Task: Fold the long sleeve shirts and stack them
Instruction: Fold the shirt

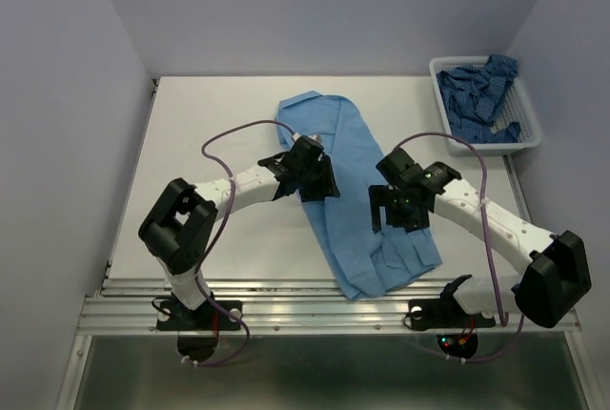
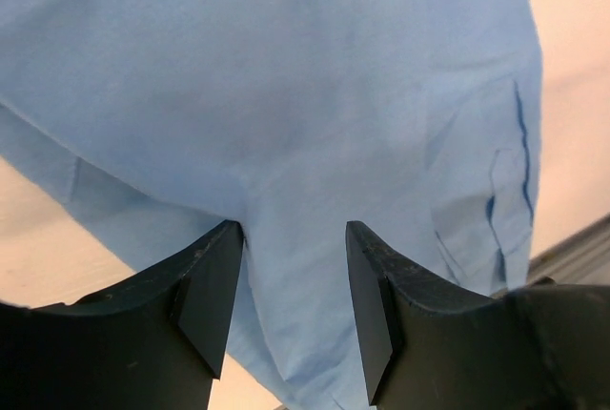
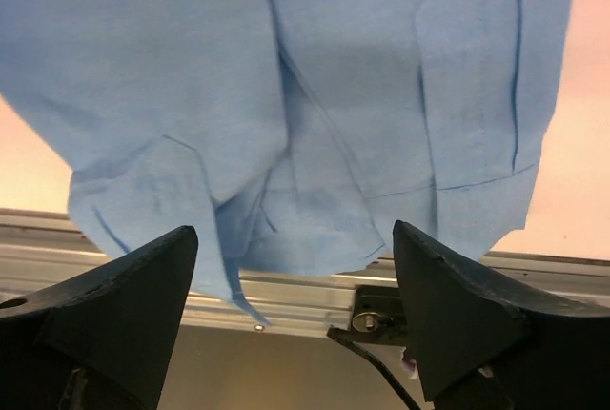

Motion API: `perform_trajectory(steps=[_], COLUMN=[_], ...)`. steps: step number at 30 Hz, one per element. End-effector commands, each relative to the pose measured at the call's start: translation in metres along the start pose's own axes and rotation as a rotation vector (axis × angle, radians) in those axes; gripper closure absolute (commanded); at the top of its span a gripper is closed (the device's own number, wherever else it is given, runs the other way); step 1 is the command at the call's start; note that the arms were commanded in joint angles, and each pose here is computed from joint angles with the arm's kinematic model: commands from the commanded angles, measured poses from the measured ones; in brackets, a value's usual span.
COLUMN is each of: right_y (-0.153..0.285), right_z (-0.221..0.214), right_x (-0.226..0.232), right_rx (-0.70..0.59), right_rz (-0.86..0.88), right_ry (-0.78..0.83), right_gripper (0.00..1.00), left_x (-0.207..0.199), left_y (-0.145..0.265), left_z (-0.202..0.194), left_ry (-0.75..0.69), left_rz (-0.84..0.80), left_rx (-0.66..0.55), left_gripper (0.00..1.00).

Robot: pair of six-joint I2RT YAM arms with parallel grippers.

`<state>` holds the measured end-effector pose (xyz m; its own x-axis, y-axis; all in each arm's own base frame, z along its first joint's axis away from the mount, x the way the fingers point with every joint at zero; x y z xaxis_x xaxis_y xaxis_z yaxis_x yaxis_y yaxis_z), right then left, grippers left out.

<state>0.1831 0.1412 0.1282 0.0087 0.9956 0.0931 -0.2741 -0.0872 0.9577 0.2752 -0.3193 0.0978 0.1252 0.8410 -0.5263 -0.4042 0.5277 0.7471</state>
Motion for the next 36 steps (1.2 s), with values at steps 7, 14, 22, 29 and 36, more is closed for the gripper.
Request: perform_trajectory(steps=[7,14,22,29,36], right_y=[-0.034,-0.059,-0.069,-0.014,0.016], right_z=[-0.040,-0.044,-0.049,-0.020,-0.015], right_x=[-0.042,-0.054,-0.055,-0.036,-0.012], right_rx=[0.074,0.102,0.142,0.058,0.040], right_rz=[-0.152,-0.237,-0.239,-0.144,0.030], right_ry=[-0.078,-0.071,-0.064,-0.072,-0.069], right_gripper=[0.12,0.23,0.80,0.98,0.99], left_x=[0.022,0.035,-0.008,-0.010,-0.006], left_y=[0.038,0.035,0.040,0.014,-0.015], left_z=[0.002,-0.023,0.004,0.000,-0.009], left_ry=[-0.054,-0.021,-0.063,-0.079,-0.087], left_rz=[0.130,0.120,0.009,-0.002,-0.015], left_rx=[-0.036,0.025,-0.051,-0.006,0.048], left_gripper=[0.35,0.33,0.33,0.33,0.33])
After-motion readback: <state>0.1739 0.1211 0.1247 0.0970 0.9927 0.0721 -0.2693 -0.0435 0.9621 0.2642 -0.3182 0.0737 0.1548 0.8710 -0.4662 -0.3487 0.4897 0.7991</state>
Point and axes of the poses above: each gripper's point midway between its finger pads, its own y axis back along the fingers, its own x axis along the line the jaws close on, z = x × y, the point moved 2 cm from there along y, back along the fingers, and after that the axes turned 3 degrees about -y, right-handed, at the moved point
